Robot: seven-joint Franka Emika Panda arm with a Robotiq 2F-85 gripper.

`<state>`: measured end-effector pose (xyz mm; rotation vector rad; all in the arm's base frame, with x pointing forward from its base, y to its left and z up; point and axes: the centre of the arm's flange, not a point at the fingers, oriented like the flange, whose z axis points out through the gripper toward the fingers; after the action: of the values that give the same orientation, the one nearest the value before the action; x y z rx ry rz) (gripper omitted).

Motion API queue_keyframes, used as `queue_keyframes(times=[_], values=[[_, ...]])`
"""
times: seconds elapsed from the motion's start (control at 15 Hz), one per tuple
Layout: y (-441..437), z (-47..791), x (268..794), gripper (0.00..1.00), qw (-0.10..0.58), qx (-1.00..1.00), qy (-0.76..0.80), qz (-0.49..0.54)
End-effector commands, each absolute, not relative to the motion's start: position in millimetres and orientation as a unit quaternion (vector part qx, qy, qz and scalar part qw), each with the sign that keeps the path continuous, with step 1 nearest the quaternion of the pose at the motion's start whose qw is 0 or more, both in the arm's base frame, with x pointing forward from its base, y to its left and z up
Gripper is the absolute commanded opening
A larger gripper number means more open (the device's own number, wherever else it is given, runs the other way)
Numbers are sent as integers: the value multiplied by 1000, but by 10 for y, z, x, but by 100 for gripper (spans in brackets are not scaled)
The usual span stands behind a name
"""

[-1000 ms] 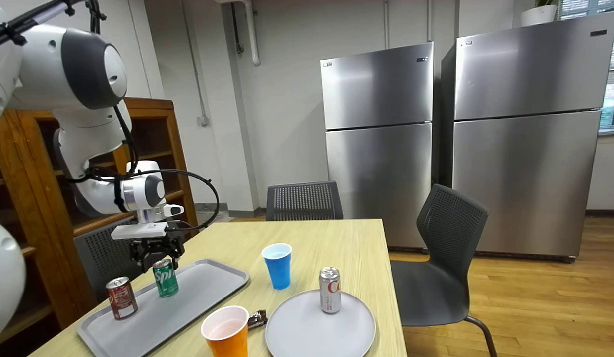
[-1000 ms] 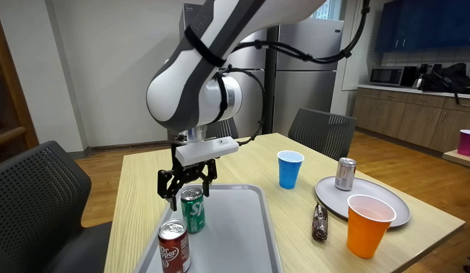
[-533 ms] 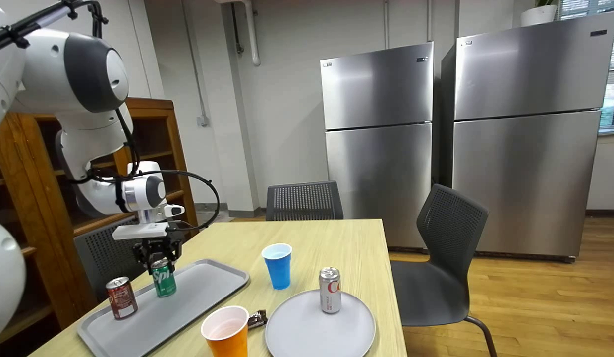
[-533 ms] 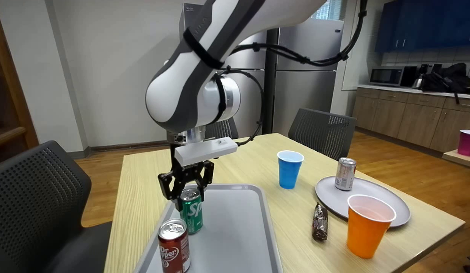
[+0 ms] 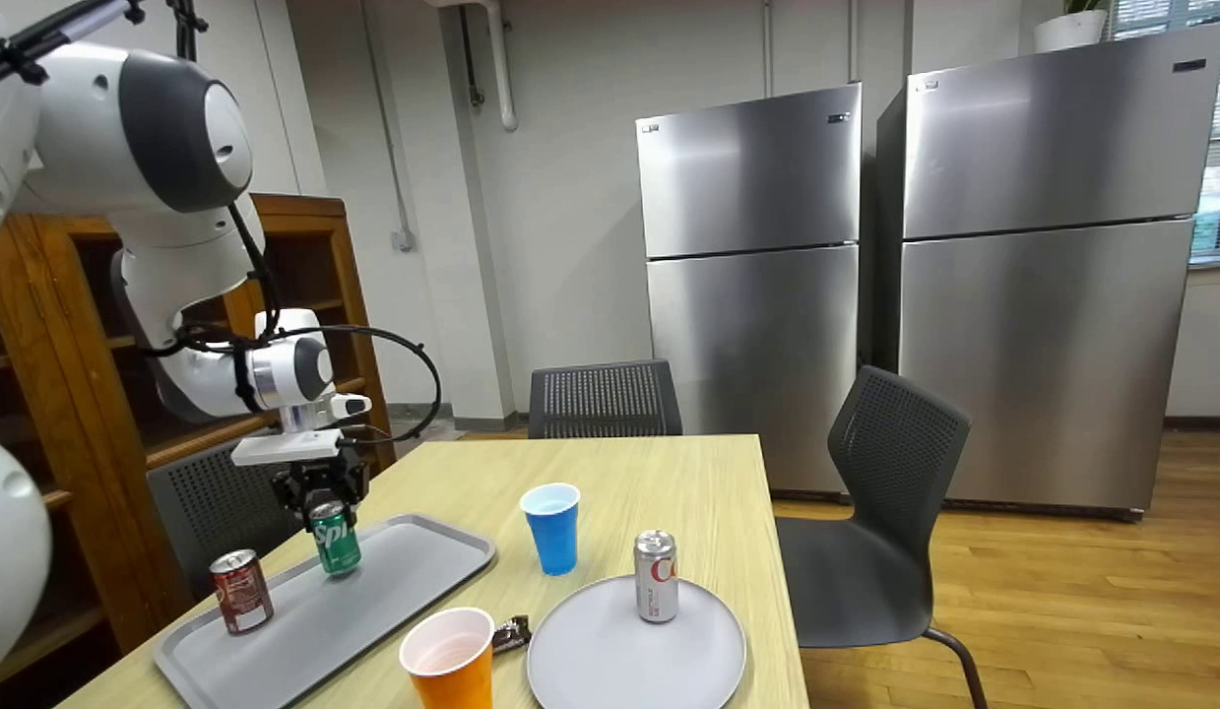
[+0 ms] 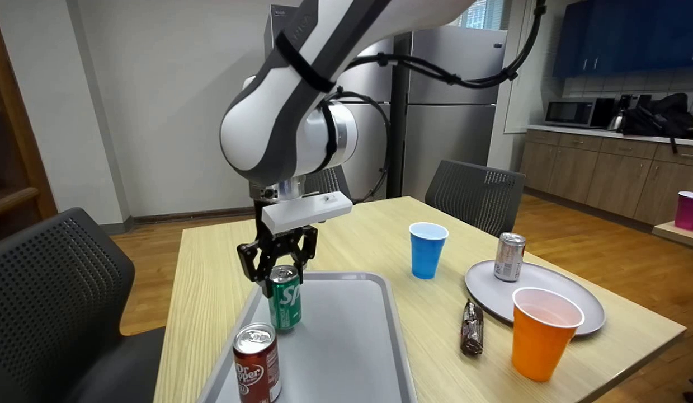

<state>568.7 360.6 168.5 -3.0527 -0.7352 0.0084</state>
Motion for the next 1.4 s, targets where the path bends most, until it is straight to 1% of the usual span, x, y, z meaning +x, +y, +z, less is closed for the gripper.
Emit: queue_keyframes(times=[0.0,0.53,1.33], values=[[3365,2046,5603,39,-12,-973,-228,-20],[2633,2372,5455,39,-25,-981,-192,-16],[1323,2490,5068,39,-24,-994,-107,-9]])
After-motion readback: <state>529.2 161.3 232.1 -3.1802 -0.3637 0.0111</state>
